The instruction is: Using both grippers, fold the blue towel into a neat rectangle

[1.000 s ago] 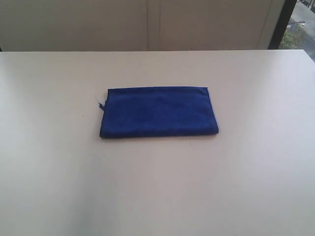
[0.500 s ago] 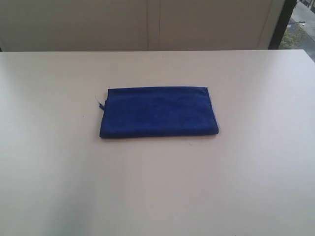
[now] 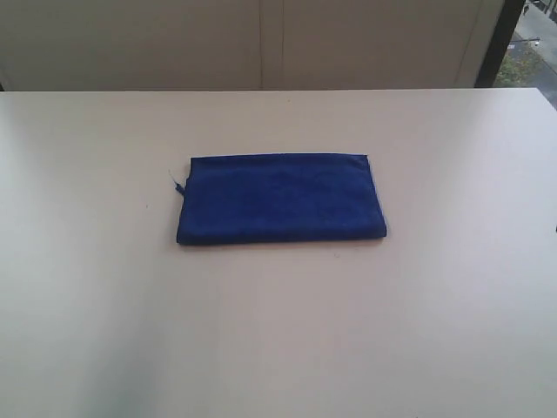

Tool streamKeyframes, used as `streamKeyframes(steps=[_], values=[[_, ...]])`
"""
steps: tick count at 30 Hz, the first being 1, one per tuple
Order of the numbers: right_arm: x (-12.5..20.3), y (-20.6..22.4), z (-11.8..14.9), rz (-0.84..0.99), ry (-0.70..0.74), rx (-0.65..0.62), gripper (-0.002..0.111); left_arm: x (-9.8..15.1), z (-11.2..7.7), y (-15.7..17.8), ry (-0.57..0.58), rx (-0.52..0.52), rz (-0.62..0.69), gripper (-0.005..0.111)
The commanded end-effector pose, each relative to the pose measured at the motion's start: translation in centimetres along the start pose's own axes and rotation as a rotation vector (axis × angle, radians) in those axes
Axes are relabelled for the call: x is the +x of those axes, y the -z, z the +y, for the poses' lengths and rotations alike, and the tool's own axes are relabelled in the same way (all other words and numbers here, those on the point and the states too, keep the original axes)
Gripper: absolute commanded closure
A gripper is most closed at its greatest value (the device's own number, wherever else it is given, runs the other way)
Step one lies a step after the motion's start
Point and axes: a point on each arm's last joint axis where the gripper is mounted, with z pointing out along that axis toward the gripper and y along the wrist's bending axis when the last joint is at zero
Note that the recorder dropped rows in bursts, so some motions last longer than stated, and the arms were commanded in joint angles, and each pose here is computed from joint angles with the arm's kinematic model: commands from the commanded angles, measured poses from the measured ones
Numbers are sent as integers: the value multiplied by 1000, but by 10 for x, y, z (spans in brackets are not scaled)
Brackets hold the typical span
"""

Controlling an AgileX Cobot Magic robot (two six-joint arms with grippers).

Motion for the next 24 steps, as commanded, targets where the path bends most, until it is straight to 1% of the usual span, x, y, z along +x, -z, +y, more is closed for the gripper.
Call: streamKeyframes(steps=[1, 6, 12, 19, 24], values=[[1, -1, -1, 1, 5, 10, 108, 1, 0, 0, 11, 2, 3, 107], [0, 2, -1, -13, 5, 8, 108, 1, 0, 0, 11, 2, 3, 107], [-6, 19, -2, -107, 4, 14, 108, 1, 0, 0, 11, 2, 1, 107], [-14, 49, -8, -276, -2, 122, 108, 1, 0, 0, 11, 2, 1, 107], [-16, 67, -8, -373, 5, 154, 108, 1, 0, 0, 11, 2, 1, 107]])
